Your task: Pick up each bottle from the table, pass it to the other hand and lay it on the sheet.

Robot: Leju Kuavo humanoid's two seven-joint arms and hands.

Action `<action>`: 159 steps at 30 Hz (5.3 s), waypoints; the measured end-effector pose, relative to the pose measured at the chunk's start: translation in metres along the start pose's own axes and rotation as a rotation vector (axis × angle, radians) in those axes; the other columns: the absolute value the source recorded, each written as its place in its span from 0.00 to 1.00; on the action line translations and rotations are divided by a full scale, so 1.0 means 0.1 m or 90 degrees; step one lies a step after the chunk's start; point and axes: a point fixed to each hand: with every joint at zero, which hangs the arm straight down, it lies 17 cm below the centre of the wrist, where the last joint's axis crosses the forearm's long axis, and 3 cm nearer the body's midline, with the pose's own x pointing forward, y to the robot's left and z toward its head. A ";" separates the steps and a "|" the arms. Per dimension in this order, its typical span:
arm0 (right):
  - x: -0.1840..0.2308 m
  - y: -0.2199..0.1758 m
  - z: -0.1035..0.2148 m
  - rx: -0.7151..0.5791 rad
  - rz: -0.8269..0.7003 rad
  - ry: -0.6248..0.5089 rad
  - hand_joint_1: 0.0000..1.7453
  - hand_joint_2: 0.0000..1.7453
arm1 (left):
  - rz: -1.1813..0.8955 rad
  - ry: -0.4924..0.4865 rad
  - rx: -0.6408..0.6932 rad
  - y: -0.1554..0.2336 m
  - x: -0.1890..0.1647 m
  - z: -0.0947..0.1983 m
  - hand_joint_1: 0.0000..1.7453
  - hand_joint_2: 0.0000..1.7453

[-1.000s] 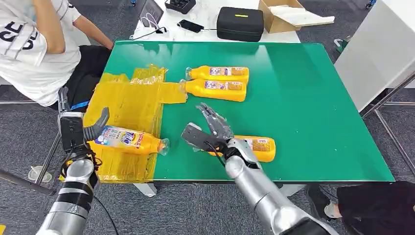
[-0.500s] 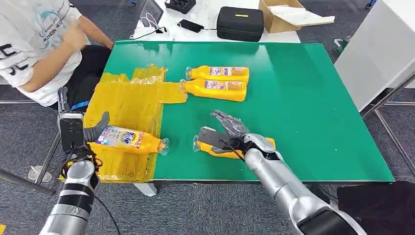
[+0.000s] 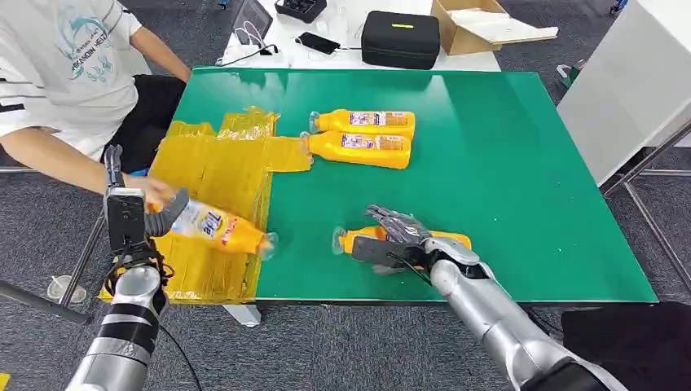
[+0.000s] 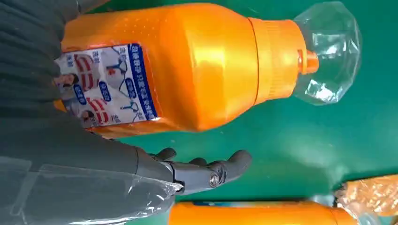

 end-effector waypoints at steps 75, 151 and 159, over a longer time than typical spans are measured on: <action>-0.65 -0.23 0.87 -0.152 0.030 0.095 0.00 1.00 | 0.030 0.037 -0.080 -0.34 -0.15 0.23 0.00 1.00; -1.63 -0.24 1.45 -0.138 -0.031 0.270 1.00 1.00 | 0.065 0.093 -0.138 -0.58 -0.30 0.36 0.00 1.00; -1.45 -0.26 1.32 -0.181 -0.081 0.215 1.00 1.00 | 0.082 0.095 -0.142 -0.65 -0.28 0.33 0.00 1.00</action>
